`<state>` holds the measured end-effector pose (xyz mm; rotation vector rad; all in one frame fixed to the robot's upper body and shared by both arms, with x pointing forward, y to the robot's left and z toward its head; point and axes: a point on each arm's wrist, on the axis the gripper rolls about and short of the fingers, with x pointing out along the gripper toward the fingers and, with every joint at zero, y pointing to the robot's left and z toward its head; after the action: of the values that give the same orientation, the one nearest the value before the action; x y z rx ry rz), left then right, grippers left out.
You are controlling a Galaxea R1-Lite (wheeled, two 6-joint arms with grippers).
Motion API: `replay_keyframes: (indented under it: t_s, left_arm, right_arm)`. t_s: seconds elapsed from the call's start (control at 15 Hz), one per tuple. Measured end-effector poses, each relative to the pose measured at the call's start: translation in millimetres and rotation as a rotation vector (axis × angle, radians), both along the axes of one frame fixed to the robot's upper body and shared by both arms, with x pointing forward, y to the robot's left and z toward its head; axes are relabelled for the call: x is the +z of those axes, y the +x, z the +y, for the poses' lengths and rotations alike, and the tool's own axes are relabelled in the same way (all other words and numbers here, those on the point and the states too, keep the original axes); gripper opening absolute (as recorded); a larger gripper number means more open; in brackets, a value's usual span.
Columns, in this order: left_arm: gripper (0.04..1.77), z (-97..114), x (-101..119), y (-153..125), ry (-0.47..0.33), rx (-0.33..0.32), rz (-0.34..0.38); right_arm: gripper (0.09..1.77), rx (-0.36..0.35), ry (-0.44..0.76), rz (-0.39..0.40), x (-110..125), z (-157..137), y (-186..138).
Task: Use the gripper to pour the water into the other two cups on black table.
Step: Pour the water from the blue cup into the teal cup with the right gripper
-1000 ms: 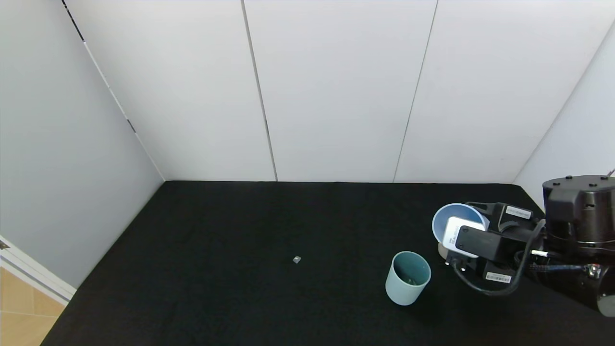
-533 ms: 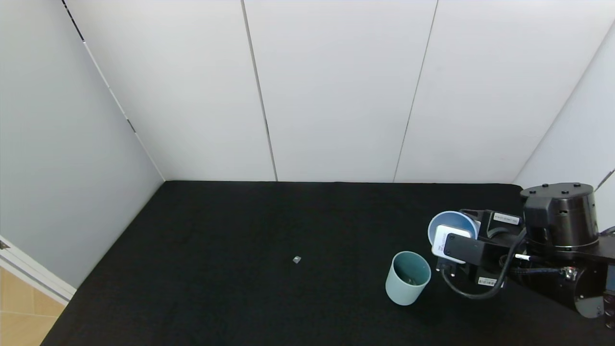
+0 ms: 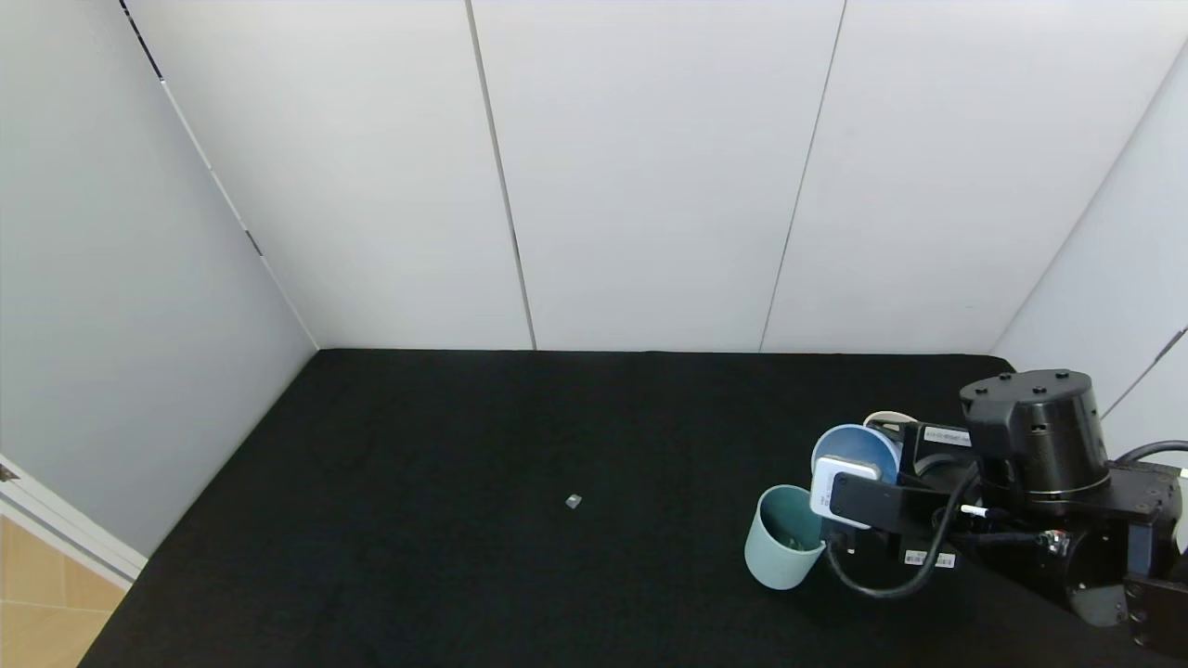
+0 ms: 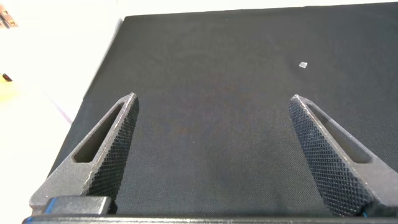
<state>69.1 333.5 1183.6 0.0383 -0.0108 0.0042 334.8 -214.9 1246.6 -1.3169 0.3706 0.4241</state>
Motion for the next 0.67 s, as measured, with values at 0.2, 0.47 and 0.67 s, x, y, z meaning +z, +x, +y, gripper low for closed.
replay_keyframes:
  t_s: [0.2, 0.47, 0.67]
  left_arm:
    - [1.72, 0.0, 0.0, 0.0, 0.000, 0.000, 0.001]
    - [1.72, 0.0, 0.0, 0.0, 0.000, 0.000, 0.000]
    - [1.72, 0.0, 0.0, 0.0, 0.000, 0.000, 0.000]
  right_arm:
    - [1.28, 0.005, -0.034, 0.002, -2.4, 1.4, 1.3]
    - [1.28, 0.018, -0.076, 0.000, -3.5, 3.4, 1.5]
    - [1.28, 0.014, -0.110, -0.007, -4.6, 6.7, 1.1]
